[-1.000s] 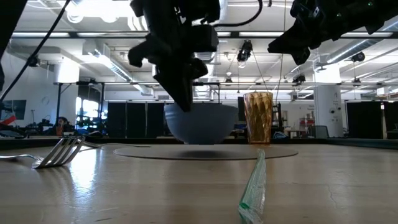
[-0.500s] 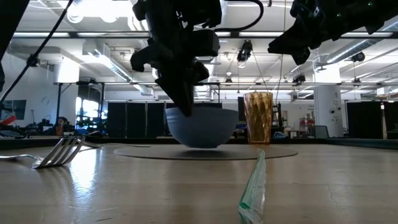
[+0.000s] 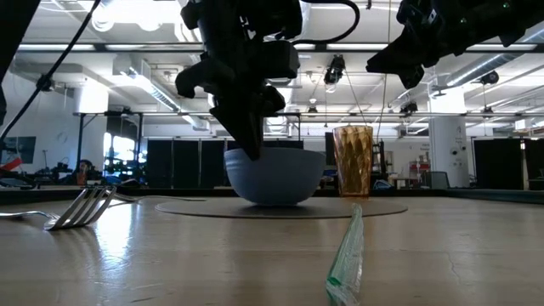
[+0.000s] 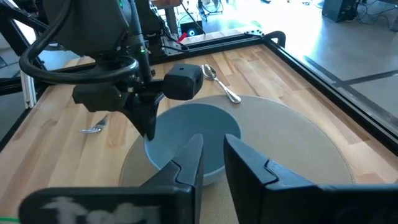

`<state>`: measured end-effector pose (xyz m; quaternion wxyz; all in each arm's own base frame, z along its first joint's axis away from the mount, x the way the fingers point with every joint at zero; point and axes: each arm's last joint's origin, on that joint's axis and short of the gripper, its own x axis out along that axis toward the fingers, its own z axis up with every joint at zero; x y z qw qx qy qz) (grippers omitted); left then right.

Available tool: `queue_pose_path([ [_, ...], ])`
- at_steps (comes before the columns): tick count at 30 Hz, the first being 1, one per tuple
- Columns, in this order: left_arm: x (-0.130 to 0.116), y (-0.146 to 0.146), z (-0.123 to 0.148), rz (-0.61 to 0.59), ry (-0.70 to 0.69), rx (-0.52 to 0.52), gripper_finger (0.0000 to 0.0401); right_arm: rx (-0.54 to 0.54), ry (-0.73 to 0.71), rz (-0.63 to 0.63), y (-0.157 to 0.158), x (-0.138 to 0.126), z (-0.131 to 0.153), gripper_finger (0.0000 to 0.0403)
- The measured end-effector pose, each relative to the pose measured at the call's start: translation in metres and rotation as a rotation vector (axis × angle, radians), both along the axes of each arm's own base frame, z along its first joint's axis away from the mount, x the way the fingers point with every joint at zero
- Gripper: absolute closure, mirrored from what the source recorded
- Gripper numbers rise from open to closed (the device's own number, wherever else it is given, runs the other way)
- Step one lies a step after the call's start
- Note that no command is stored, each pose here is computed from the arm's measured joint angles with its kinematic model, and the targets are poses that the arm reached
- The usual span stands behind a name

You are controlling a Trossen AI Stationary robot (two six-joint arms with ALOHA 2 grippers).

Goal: Pick & Place Utensil
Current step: Move the bowl to the center of the placemat, then put the spoon into the bowl

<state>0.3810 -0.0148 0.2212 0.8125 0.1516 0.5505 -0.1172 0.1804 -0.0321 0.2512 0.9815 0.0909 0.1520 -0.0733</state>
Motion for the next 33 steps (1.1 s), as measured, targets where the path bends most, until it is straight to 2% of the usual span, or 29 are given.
queue_pose_path([
  [10, 0.000, 0.000, 0.000, 0.004, -0.001, -0.001, 0.0334, 0.000, 0.000, 0.000, 0.000, 0.000, 0.000, 0.0335],
  [23, 0.001, 0.000, 0.009, 0.061, -0.003, -0.021, 0.0220, 0.000, 0.000, 0.000, 0.000, 0.000, 0.000, 0.0321],
  [33, 0.000, 0.000, 0.035, 0.054, 0.034, -0.010, 0.0208, 0.000, 0.001, 0.000, 0.000, 0.000, 0.000, 0.0340],
])
